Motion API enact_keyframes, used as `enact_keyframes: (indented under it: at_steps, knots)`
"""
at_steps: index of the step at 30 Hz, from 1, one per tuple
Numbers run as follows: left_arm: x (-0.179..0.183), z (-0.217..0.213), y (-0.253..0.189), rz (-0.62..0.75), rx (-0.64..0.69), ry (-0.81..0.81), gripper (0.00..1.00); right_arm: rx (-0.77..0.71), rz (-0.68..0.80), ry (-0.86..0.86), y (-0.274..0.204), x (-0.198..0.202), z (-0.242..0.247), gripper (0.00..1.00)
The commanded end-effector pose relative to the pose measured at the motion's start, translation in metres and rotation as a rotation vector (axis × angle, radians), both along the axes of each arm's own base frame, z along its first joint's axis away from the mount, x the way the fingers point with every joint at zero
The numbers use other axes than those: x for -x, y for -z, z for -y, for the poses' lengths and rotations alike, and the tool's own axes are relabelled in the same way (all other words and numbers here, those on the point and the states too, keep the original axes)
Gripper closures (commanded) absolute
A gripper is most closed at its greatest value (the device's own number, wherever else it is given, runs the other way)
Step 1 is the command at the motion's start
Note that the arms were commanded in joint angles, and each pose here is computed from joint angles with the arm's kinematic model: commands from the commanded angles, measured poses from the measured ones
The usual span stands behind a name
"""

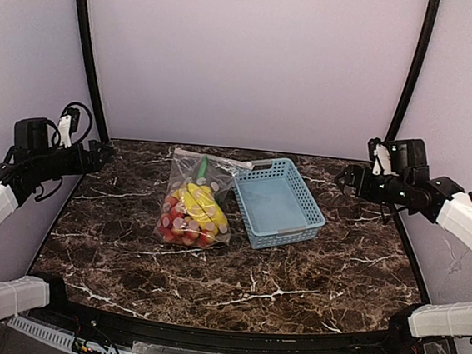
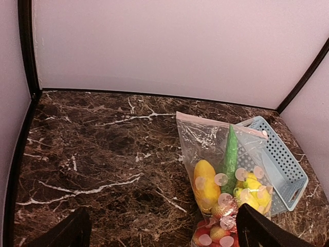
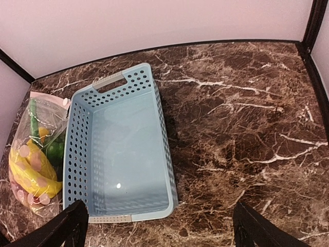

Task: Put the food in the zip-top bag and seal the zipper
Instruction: Reset both arms

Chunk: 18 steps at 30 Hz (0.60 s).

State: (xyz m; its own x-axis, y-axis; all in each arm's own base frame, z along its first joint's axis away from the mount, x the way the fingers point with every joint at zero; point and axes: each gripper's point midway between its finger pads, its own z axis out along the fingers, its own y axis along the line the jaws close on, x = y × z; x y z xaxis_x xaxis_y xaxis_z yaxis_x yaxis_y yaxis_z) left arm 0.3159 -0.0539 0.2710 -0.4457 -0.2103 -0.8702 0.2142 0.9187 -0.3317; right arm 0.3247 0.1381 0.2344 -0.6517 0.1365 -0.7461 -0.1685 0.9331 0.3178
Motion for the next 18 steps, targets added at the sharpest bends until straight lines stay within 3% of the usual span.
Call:
enact_keyframes:
  at_steps: [1, 6, 8, 18]
  knots:
    - [0.023, -0.040, -0.013, 0.081, -0.170, -0.188, 0.01, 0.060, 0.161, 0.050, -0.026, -0.001, 0.022, 0.04]
    - [0.050, -0.082, -0.019, 0.097, -0.337, -0.397, 0.01, 0.116, 0.344, 0.103, -0.047, 0.010, 0.044, 0.02]
    - [0.055, -0.085, -0.013, 0.085, -0.364, -0.403, 0.01, 0.133, 0.393, 0.115, -0.045, 0.016, 0.051, 0.02]
    - [0.057, -0.078, 0.019, 0.034, -0.322, -0.371, 0.01, 0.149, 0.545, 0.153, -0.027, 0.044, 0.070, 0.01]
